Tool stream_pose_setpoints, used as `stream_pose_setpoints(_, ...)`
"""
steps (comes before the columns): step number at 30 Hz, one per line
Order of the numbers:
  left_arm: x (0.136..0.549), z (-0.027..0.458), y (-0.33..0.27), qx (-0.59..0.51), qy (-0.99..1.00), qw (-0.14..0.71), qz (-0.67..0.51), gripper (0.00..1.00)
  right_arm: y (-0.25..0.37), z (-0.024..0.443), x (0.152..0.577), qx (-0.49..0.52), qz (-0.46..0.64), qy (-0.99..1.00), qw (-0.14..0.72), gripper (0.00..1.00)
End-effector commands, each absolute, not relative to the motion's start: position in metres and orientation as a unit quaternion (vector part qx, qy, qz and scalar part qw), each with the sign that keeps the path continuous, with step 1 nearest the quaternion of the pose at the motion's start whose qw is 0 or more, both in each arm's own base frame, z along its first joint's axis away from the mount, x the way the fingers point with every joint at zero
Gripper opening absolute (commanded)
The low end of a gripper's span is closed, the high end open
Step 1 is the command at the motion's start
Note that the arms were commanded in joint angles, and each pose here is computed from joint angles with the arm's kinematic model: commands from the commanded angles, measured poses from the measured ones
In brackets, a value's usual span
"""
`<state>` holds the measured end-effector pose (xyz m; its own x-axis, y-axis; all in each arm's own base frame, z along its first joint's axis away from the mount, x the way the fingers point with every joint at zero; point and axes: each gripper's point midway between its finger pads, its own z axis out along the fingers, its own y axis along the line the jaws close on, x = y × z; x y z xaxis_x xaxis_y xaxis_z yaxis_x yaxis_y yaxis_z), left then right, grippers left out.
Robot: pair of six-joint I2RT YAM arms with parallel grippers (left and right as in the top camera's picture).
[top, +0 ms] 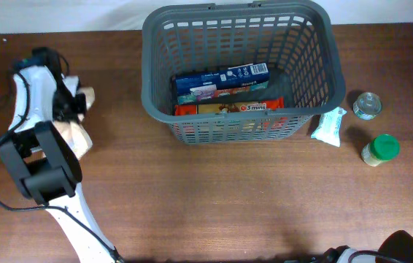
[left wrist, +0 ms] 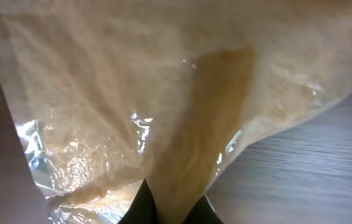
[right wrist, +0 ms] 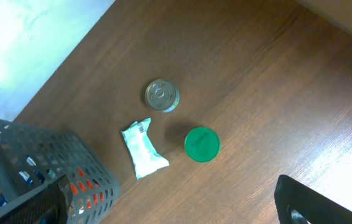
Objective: Pack container
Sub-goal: 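Grasp the beige rice bag with the left gripper and lift it, then carry the rice bag into the basket and release it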
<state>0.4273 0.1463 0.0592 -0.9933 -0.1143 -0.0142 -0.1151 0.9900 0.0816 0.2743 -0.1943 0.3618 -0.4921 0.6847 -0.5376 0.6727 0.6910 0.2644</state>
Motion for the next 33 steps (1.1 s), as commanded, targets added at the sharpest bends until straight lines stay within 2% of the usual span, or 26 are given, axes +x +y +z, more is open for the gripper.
stream_pose_setpoints(1, 0.46, 0.161, 0.144, -0.053, 0.988, 0.134, 0.055, 0.02, -0.194, 0.362, 0.275, 0.391, 0.015, 0.864, 0.316, 0.99)
stream_pose_setpoints(4, 0.469, 0.233, 0.135, -0.042, 0.972, 0.219, 0.07, 0.02, -0.194, 0.362, 0.275, 0.391, 0.015, 0.864, 0.316, 0.99)
stream_pose_setpoints(7, 0.475, 0.297, 0.103, 0.034, 0.95, 0.304, 0.059, 0.01, -0.194, 0.362, 0.275, 0.391, 0.015, 0.864, 0.316, 0.99)
stream_pose_setpoints(11, 0.471, 0.381, 0.017, 0.201, 0.883, 0.423, 0.02, 0.02, -0.194, 0.362, 0.275, 0.391, 0.015, 0.864, 0.316, 0.99)
stream_pose_setpoints(16, 0.436, 0.44, -0.082, 0.427, 0.76, 0.482, 0.087, 0.02, -0.194, 0.362, 0.275, 0.391, 0.015, 0.864, 0.316, 0.99)
stream_pose_setpoints(20, 0.404, 0.445, -0.162, 0.58, 0.651, 0.477, 0.113, 0.02, -0.194, 0.362, 0.275, 0.391, 0.015, 0.864, 0.316, 0.99)
stream_pose_setpoints(24, 0.389, 0.425, -0.221, 0.65, 0.598, 0.46, 0.09, 0.02, -0.194, 0.362, 0.275, 0.391, 0.015, 0.864, 0.316, 0.99)
stream_pose_setpoints(33, 0.415, 0.313, -0.294, 0.719, 0.594, 0.357, 0.039, 0.02, -0.194, 0.362, 0.275, 0.391, 0.015, 0.864, 0.316, 0.99)
